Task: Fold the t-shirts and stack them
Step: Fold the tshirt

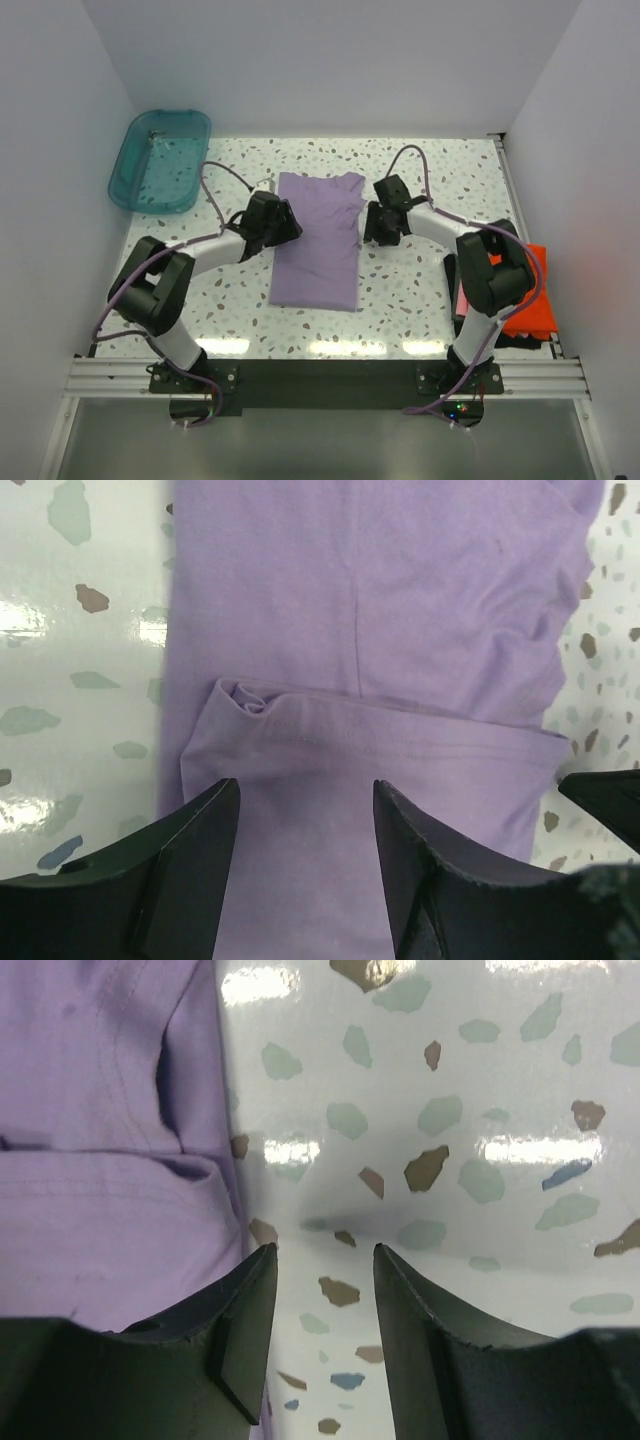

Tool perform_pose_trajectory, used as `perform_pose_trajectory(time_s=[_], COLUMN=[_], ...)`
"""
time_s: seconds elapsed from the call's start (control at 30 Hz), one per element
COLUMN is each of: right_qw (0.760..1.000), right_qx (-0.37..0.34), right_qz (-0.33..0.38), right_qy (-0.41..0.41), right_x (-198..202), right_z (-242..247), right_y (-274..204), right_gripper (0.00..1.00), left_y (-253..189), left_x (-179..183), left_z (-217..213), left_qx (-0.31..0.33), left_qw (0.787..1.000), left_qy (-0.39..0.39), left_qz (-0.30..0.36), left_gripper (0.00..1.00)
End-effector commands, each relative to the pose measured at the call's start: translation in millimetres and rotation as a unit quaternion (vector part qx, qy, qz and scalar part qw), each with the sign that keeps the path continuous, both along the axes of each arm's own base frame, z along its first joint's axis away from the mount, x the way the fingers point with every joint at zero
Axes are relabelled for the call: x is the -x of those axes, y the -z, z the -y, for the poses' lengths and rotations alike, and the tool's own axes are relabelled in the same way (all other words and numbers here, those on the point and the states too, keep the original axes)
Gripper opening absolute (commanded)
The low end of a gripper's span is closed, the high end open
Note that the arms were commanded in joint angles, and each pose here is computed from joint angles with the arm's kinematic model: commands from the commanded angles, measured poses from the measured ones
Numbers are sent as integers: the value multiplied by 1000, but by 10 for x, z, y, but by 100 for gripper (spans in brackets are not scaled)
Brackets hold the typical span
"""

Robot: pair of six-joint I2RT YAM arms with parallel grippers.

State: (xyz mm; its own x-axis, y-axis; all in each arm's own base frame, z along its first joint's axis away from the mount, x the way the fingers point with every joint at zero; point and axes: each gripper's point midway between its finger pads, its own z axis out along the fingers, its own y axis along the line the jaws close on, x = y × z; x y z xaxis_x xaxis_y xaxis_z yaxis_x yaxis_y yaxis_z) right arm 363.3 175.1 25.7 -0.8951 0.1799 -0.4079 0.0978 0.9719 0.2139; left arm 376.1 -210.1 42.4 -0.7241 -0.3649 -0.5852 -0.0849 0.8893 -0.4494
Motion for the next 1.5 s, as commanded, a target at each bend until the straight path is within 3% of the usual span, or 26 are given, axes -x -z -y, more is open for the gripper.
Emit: perform_pose_trajectory(time_s=[0.0,0.1,0.27,0.4,0.6,1.0,1.33,1.47], right_qw=[999,997,993,990,981,975,975,977], right_qx=[-34,-63,-99,-123,-167,-198,-202,-194], right_qz=[33,13,-37,-66,-98,-80,-80,-77], right_qy=[-7,-30,-45,-36,11,54,52,51], right_x=[73,453,1234,1600,1927,1921,1802,1766], right_z=[-65,-218,-385,-438,-567,-566,-683,-687], right_y=[-377,-394,-229,-137,-14,-23,103,146], right_gripper=[48,48,48,47,47,47,46,40], left_y=[-421,-328,-177,47,95,346,510,518], left_x=[4,319,962,1490,1803,1989,2062,2047], left_z=[-81,-380,-573,-611,-526,-429,-496,-477], left_qx=[0,-44,-37,-31,2,36,17,16], left_qw=[999,999,998,996,994,988,985,986], left_qy=[1,-28,-17,17,54,78,66,70], left_qz=[48,7,-42,-85,-93,-125,-156,-152], left_gripper=[61,62,56,53,55,55,43,38])
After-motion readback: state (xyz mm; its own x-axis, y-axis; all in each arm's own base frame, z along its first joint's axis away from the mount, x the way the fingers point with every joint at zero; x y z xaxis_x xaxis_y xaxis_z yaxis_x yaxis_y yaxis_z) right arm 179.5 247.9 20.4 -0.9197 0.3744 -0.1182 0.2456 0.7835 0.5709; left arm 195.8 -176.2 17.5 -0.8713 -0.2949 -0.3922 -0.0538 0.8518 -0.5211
